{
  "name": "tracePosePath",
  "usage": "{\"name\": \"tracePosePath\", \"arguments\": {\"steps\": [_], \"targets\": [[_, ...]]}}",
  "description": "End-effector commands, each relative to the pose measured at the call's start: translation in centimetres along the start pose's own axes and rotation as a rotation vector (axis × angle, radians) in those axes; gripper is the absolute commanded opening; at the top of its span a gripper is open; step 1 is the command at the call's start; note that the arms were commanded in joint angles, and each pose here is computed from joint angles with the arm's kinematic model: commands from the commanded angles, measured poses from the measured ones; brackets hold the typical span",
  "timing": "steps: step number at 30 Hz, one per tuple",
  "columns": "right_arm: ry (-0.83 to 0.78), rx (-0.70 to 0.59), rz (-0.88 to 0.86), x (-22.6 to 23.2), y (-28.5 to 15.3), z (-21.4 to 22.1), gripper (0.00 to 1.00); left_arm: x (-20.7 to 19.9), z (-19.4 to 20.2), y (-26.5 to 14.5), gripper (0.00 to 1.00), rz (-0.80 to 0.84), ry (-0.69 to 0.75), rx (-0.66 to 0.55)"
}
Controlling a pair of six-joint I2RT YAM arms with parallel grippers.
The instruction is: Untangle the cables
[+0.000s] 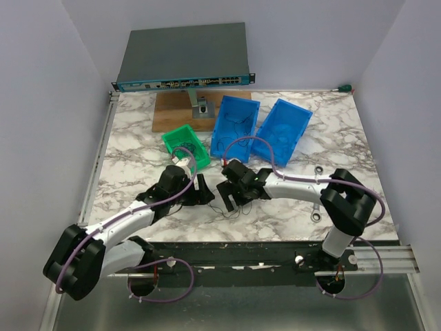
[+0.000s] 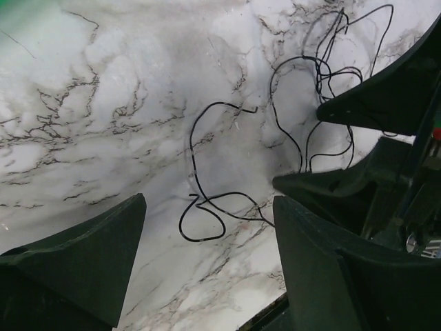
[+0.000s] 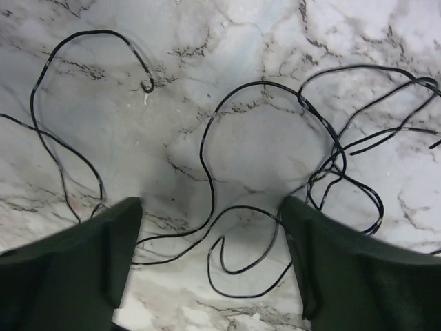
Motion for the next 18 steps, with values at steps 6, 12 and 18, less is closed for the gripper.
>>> {"name": "tracePosePath", "arguments": {"steps": [6, 12, 18], "targets": [[-0.002, -0.028, 0.159, -2.3, 1.4, 0.4, 0.01, -1.0, -1.8, -1.1, 0.76, 0.020, 0.043, 0.015], [0.046, -0.163, 0.123, -1.2, -1.6, -2.8, 0.01, -1.6, -4.4, -3.2, 0.76, 0.003, 0.037, -0.111], [0.129, -0.358, 0.112, -0.5, -7.1, -7.3, 0.01, -0.2, -6.0, -6.1, 0.80, -0.096, 0.026, -0.268]]}}
Point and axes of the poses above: each gripper's point midway between its finger pads, its own y axis out along the fingers, its own x axis along the line the jaws close on, z = x × y, the point moved 1 cm from there along -y, back along the fingers, and after that the axes turned 15 degrees about y, right-handed, at the moved point
